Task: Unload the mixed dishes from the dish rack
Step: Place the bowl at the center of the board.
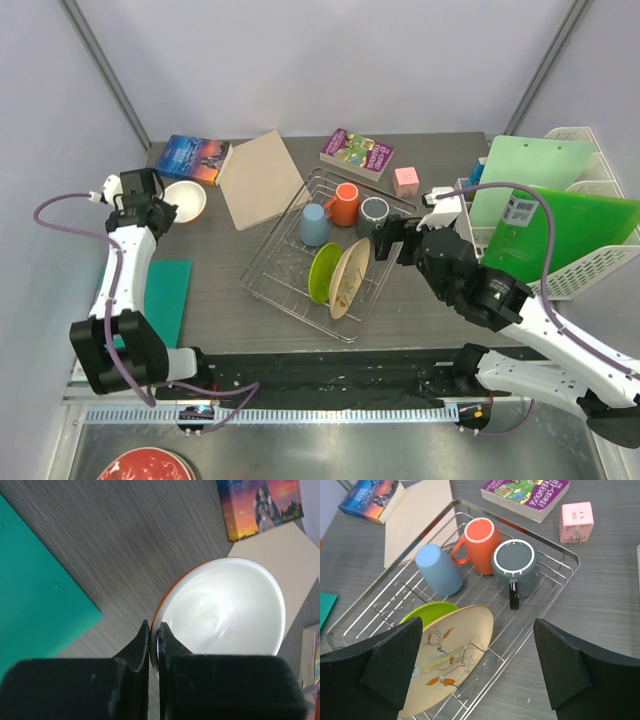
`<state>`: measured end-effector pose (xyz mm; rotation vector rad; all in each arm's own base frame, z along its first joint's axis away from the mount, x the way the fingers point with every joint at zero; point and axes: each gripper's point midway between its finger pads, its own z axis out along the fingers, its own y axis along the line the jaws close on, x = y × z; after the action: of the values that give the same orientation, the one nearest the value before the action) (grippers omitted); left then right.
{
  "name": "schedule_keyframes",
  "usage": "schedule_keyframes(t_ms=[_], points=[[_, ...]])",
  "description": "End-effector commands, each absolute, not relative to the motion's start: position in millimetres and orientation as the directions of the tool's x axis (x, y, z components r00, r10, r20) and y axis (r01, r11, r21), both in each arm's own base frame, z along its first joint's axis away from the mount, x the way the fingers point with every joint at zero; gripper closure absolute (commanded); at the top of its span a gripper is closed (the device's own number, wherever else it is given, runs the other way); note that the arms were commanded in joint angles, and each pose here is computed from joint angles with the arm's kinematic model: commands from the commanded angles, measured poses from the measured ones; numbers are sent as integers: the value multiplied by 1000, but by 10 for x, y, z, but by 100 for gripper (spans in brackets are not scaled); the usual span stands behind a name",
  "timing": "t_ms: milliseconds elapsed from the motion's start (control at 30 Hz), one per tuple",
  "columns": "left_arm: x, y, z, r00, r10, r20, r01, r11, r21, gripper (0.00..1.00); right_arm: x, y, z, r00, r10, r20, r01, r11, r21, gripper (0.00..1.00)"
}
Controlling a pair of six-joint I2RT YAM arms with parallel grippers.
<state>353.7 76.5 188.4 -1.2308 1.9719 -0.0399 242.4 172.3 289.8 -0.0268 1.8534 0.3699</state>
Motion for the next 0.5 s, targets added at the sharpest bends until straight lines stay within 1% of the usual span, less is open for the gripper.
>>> schedule_keyframes(t_ms=[0, 33, 100, 167, 200, 267, 333, 467], points=[[4006, 960, 2081, -66, -796, -602, -661, 487, -571, 100, 2380, 1696, 2907, -291, 184, -939, -223, 941, 254, 3], [4169, 1015, 1965, -95, -792, -603, -678, 495, -544, 100, 2375, 1684, 2889, -292, 186, -938, -220, 941, 255, 3], [4300, 1061, 1787, -170, -777, -606, -688, 534, -492, 100, 2352, 1670, 2836, -298, 181, -937, -223, 942, 253, 3], [4413, 1186, 1523, -224, -788, -573, -731, 525, -436, 100, 2342, 1642, 2797, -300, 179, -937, -216, 944, 249, 3], [4448, 1193, 1451, -241, -798, -553, -732, 524, -436, 100, 2332, 1626, 2797, -297, 181, -937, -215, 944, 251, 3], [4488, 1286, 1265, -248, -810, -532, -745, 510, -430, 100, 2317, 1608, 2770, -301, 180, -936, -213, 944, 250, 3], [4577, 1330, 1218, -230, -812, -537, -727, 510, -459, 100, 2315, 1569, 2770, -294, 181, -939, -203, 948, 246, 3], [4650, 1381, 1021, -246, -811, -531, -737, 512, -442, 100, 2332, 1560, 2736, -296, 173, -940, -193, 953, 236, 3]])
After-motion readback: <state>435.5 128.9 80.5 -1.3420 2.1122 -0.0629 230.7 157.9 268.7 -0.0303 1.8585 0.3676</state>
